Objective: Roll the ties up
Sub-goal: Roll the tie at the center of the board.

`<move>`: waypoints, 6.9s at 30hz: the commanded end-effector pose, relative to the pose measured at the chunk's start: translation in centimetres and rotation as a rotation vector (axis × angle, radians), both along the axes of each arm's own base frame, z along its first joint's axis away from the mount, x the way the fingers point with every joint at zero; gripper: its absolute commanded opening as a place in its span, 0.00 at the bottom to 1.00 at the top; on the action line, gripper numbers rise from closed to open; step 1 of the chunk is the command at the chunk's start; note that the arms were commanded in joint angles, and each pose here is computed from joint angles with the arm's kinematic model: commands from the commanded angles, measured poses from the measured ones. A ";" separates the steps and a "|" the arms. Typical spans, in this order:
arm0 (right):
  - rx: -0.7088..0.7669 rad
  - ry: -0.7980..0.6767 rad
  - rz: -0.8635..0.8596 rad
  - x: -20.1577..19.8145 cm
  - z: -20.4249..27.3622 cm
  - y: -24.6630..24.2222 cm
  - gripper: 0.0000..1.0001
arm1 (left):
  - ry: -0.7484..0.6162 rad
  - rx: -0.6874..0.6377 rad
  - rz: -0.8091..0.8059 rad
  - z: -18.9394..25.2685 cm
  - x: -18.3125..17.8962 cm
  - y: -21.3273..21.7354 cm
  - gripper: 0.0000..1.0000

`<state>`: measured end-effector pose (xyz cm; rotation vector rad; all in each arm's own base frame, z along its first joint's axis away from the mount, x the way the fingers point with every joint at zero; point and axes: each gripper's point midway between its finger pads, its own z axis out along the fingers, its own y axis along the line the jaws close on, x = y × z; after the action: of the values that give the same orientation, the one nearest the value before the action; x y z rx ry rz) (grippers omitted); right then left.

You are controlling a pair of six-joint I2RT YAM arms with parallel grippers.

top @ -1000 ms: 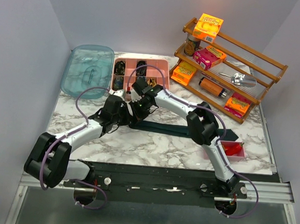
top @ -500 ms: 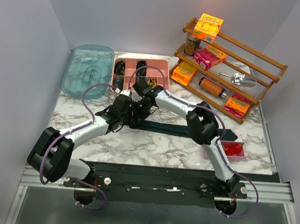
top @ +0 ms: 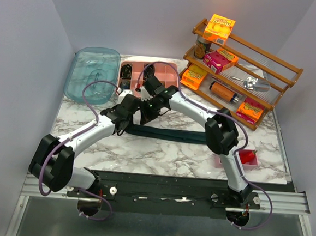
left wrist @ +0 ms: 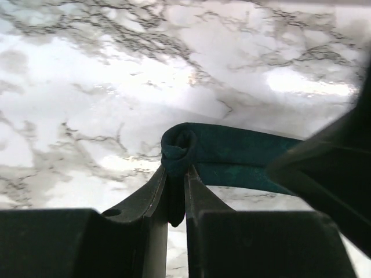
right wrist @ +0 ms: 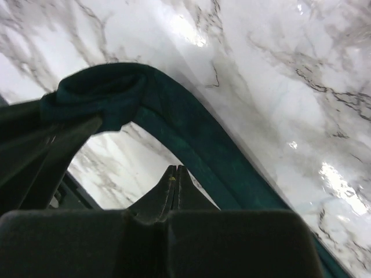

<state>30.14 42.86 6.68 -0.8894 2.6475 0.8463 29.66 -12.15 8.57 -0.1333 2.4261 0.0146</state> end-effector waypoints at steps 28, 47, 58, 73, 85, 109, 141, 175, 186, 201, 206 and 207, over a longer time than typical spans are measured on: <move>-0.062 -0.006 -0.124 2.4 -0.4 -6.7 0.01 | 0.184 0.243 -0.105 -5.6 -1.2 -2.6 0.00; -0.068 0.015 -0.117 2.2 -1.2 -6.7 0.01 | 0.190 0.113 -0.159 -6.8 -2.3 -4.8 0.44; -0.016 0.000 -0.084 2.3 0.8 -5.7 0.01 | 0.094 0.034 -0.162 -3.0 -1.8 -5.3 0.74; 0.094 -0.008 0.058 0.0 3.7 1.4 0.01 | -0.015 -0.329 0.015 0.7 -0.8 0.1 0.92; 0.054 0.043 0.117 -2.2 -0.3 4.3 0.01 | -0.053 -0.646 0.024 0.0 -1.2 1.2 0.97; -0.031 0.044 0.073 -1.4 -3.3 1.1 0.01 | -0.033 -0.736 -0.034 -5.0 -0.9 -0.3 0.63; -0.022 0.028 0.055 0.1 -2.5 1.0 0.01 | -0.070 -0.510 -0.129 -1.6 0.2 -1.9 0.00; 0.007 0.050 0.052 -0.6 -2.5 1.2 0.01 | 0.041 -0.260 -0.100 -0.5 1.0 -4.3 0.00; 0.039 -0.065 0.018 0.5 2.7 0.4 0.01 | 0.127 0.004 0.004 -0.7 -0.4 0.8 0.00; -0.039 -0.082 -0.096 3.3 2.0 -5.3 0.01 | 0.186 0.249 0.046 -1.0 -0.9 3.2 0.00; -0.049 -0.074 -0.105 3.5 1.6 -5.9 0.01 | 0.203 0.286 0.004 -2.0 -1.2 1.8 0.00; -0.051 -0.071 -0.103 3.4 1.5 -6.0 0.01 | 0.200 0.286 -0.010 -2.0 -1.3 1.3 0.00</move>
<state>33.69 37.23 7.32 -0.7534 2.6627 0.7384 28.14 -10.21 6.26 -0.0333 2.6184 0.3230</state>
